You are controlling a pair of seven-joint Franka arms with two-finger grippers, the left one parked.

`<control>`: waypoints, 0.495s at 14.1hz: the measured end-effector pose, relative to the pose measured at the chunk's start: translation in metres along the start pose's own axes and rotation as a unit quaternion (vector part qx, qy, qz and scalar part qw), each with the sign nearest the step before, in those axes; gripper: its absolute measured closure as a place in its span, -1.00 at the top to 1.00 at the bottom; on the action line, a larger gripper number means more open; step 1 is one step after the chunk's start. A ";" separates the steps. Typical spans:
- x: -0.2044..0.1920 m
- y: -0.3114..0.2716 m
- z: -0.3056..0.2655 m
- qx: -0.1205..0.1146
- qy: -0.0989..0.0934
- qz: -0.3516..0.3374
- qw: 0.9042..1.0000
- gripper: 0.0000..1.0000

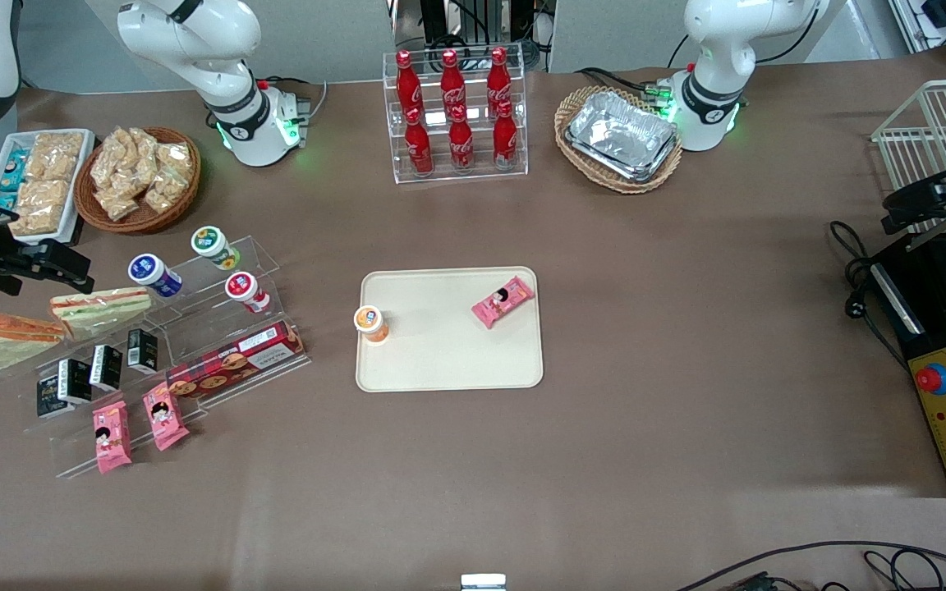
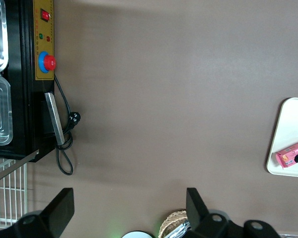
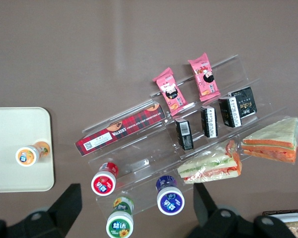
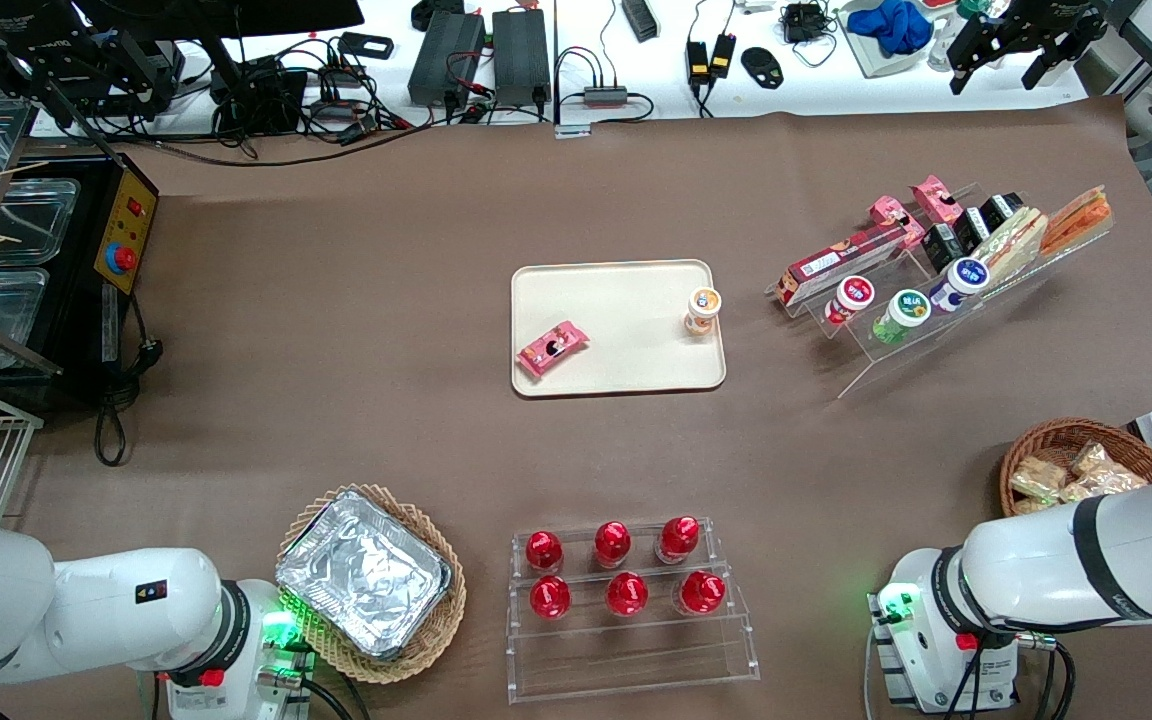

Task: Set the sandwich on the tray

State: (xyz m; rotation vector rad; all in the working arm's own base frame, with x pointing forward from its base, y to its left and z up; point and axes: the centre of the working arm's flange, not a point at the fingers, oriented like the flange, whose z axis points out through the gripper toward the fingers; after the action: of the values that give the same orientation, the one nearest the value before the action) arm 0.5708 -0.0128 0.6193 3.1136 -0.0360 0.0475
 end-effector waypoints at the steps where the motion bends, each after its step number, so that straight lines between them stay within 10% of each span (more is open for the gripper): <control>1: 0.000 0.000 0.000 0.000 0.000 0.000 1.000 1.00; 7: 0.000 0.000 -0.003 0.000 0.004 0.000 1.000 1.00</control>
State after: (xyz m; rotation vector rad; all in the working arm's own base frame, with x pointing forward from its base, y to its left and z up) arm 0.5711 -0.0129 0.6227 3.1133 -0.0364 0.0601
